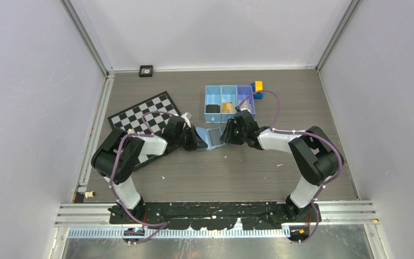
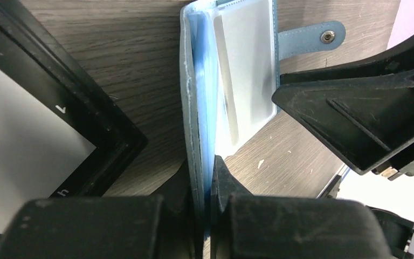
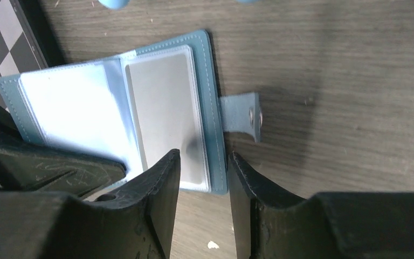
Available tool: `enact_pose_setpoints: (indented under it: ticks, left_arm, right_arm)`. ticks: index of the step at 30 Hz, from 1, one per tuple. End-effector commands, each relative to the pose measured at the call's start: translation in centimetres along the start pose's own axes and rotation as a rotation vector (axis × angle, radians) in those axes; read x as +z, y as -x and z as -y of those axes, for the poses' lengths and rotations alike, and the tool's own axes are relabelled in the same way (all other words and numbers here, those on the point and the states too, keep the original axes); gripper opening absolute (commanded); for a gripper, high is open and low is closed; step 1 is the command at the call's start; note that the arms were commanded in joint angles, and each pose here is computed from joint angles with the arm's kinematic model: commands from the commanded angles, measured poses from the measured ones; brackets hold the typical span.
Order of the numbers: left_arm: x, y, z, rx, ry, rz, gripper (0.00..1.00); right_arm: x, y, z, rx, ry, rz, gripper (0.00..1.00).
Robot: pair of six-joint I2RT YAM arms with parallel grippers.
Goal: Take the credit cards out of the card holder
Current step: Remove the credit card from the card holder.
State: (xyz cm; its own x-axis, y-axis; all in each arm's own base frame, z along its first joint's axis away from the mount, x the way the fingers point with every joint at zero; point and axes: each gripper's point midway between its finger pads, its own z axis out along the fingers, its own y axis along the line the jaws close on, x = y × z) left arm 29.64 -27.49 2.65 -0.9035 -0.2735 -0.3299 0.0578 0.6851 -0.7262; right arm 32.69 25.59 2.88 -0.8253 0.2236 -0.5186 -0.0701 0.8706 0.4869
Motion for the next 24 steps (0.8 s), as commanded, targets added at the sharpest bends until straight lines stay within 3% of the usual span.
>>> enact_pose_setpoints:
  ticks: [1, 4, 8, 14, 24]
  left_arm:
    - [-0.4, 0.5, 1.0, 0.045, -0.014, 0.003, 0.0]
    - [-2.5, 1.0, 3.1, 0.081, -0.082, 0.051, 0.0]
    - [-5.9, 1.9, 5.9, 0.16, -0.17, 0.148, 0.0]
    - [-9.8, 2.2, 9.1, 0.236, -0.314, 0.26, 0.0]
    - [-11.3, 1.8, 11.3, 0.266, -0.446, 0.28, 0.0]
  right_arm:
    - [-2.3, 1.7, -2.1, 0.015, 0.083, 0.087, 0.46]
    - [-4.2, 2.9, -2.3, 0.017, 0.096, 0.165, 0.61]
    - [-6.6, 4.2, -2.5, 0.043, 0.142, 0.26, 0.69]
    - [-9.5, 5.5, -3.2, 0.085, 0.25, 0.363, 0.7]
    - [-12.7, 5.8, -6.3, 0.038, 0.457, 0.414, 0.63]
